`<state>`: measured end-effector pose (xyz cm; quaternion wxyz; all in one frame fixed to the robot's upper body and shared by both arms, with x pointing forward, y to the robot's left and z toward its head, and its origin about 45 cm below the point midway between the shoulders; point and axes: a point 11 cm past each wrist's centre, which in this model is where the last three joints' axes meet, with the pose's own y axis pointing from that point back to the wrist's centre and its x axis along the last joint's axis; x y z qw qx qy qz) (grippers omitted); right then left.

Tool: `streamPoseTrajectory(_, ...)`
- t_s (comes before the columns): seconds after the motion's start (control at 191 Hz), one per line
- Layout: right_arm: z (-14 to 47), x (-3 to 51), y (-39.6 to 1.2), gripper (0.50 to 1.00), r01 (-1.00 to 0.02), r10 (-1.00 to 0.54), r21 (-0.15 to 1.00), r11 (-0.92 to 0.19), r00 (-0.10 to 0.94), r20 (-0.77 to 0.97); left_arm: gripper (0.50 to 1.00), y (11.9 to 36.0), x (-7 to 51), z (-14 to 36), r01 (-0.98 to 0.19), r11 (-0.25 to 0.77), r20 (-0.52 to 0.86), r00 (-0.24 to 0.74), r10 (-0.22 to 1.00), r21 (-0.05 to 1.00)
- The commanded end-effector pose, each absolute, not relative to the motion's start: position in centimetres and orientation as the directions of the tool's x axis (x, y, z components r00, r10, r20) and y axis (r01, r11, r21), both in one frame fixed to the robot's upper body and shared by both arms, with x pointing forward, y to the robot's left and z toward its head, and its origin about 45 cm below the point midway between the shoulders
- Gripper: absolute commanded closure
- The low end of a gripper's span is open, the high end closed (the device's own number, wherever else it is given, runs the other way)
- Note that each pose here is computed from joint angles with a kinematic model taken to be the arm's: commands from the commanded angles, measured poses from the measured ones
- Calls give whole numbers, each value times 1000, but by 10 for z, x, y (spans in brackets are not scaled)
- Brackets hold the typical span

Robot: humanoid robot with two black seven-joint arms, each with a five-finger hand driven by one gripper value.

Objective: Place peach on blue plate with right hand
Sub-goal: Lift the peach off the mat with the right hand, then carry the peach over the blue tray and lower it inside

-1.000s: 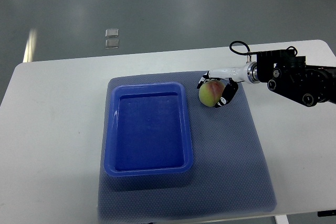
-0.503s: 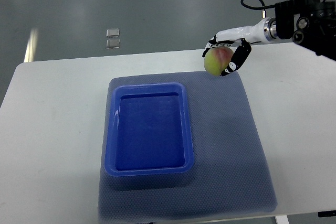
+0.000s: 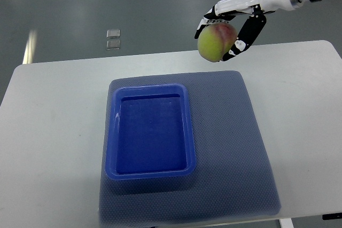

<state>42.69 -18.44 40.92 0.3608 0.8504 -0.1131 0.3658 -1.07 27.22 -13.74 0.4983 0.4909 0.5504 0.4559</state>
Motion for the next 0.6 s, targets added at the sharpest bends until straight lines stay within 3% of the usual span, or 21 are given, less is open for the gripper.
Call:
streamPoseTrajectory(0.0,405,429,-147,912,-427,59,490,-760,706,706,500,273,-11,-137,86,101,-99,-23,995,991)
streamPoseTrajectory(0.162,374,436,-92,904,-385,108,511,-768,709,697,500,273,-11,-137,86,99,-98,-24,995,991)
streamPoseTrajectory(0.215,374,436,-92,904,-385,108,511,-768,709,697,500,273,-11,-137,86,99,-98,-24,995,991)
streamPoseTrajectory(0.22,358,437,-74,902,-371,126,526,-765,714,689,500,273,-11,-137,86,99,-98,-24,995,991)
streamPoseTrajectory(0.251,347,436,-61,897,-358,138,533,-767,718,682,500,273,-11,-137,86,99,-98,-24,995,991)
streamPoseTrajectory(0.403,297,427,-20,891,-303,167,564,-768,755,634,500,273,-11,-137,86,99,-98,-24,995,991)
streamPoseTrajectory(0.455,297,427,-20,891,-303,167,564,-768,755,634,500,273,-11,-137,86,99,-98,-24,995,991)
streamPoseTrajectory(0.461,282,421,-10,865,-282,178,574,-769,768,615,500,273,-11,-137,86,100,-98,-27,995,991)
streamPoseTrajectory(0.482,274,417,-6,861,-272,185,580,-768,773,606,500,274,-11,-137,86,98,-96,-27,995,991)
streamPoseTrajectory(0.597,249,419,-17,861,-287,180,605,-743,784,594,500,274,-11,-138,86,98,-96,-26,995,991)
